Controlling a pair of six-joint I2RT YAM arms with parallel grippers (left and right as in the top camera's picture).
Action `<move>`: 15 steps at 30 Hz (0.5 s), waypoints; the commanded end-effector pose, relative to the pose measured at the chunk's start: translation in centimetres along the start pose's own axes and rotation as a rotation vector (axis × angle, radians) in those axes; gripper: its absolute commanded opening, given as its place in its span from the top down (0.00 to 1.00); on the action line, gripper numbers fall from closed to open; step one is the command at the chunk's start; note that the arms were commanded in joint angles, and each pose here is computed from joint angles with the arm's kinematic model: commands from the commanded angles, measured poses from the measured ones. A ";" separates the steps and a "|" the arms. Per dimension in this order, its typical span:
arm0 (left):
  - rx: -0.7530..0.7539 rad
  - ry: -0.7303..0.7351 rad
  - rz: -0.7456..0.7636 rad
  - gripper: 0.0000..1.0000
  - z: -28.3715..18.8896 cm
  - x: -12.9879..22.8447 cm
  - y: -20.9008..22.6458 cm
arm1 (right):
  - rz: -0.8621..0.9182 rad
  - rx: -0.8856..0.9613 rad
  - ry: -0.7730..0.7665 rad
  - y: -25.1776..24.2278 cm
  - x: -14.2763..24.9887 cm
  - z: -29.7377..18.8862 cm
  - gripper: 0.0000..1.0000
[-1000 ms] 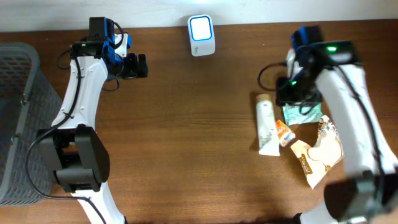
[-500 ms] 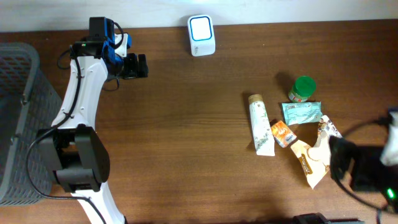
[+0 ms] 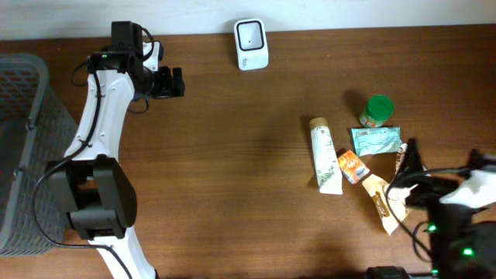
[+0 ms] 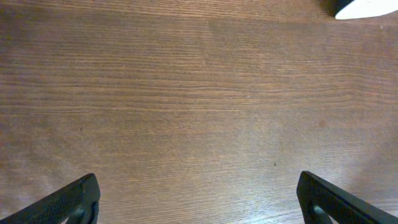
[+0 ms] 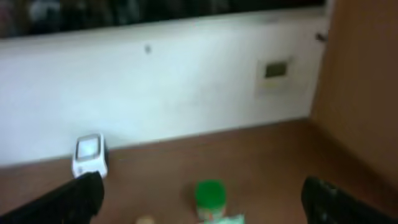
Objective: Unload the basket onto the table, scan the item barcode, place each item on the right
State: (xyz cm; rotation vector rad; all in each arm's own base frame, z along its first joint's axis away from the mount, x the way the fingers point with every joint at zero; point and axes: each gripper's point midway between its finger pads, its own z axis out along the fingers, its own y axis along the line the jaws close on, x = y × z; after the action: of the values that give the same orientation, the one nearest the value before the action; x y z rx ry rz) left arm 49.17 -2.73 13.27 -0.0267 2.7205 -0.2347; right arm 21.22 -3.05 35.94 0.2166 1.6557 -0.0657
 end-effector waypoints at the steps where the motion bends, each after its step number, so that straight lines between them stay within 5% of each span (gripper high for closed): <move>1: 0.007 0.005 -0.014 0.01 0.1 0.1 -0.1 | 0.011 -0.072 -0.092 0.9 4.2 1.7 0.02; 7: 0.007 0.005 -0.014 0.01 0.1 0.1 -0.1 | 0.027 -0.113 -0.213 0.9 11.0 3.4 0.02; 15: 0.007 0.005 -0.014 0.01 0.1 0.1 -0.1 | 0.020 -0.105 -0.075 0.5 18.5 4.9 0.02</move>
State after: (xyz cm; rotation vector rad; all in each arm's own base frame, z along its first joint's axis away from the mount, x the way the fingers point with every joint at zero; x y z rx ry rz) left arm 49.17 -2.74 13.25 -0.0267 2.7208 -0.2353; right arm 24.44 -1.63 19.56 0.1445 1.5158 0.0159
